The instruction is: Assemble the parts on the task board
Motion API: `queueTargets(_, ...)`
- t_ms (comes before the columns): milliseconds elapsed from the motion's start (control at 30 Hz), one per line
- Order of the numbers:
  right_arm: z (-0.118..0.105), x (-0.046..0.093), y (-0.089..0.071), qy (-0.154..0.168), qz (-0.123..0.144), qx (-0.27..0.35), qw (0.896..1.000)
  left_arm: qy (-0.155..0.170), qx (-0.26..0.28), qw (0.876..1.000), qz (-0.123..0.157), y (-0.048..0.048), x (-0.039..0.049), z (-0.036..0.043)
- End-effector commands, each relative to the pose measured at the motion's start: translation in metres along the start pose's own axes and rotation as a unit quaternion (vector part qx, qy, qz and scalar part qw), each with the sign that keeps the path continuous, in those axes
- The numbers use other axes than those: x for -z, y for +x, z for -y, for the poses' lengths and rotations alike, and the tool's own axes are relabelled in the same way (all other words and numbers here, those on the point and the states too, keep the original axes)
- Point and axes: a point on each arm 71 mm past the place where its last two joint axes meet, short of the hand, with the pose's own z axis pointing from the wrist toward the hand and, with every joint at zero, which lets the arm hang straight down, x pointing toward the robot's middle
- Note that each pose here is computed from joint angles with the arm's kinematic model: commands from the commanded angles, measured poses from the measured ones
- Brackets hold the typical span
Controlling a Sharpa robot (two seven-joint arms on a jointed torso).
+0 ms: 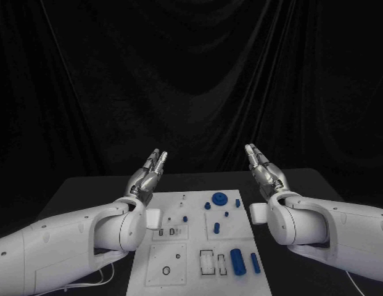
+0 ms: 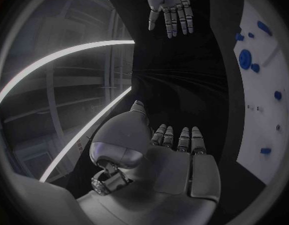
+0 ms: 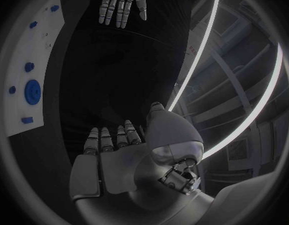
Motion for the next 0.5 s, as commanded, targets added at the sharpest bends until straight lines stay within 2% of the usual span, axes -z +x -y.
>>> queueTargets(33, -0.002, 0.000, 0.000, 0.001, -0.001, -0.037, 0.999, 0.018, 0.102, 0.993, -0.049, 0.0073, -0.0031, 0.0069)
queueTargets(300, -0.002, 0.000, 0.000, 0.001, -0.001, -0.037, 0.999, 0.021, 0.134, 0.988, -0.066, 0.0089, -0.0054, 0.0093)
queueTargets(333, 0.001, -0.004, -0.003, 0.013, -0.032, -0.061, 0.998, 0.048, 0.159, 0.981, -0.096, -0.0019, -0.0043, 0.0137)
queueTargets(500, 0.001, -0.005, -0.003, 0.012, -0.043, -0.063, 0.997, 0.069, 0.141, 0.981, -0.118, -0.0045, -0.0030, 0.0172)
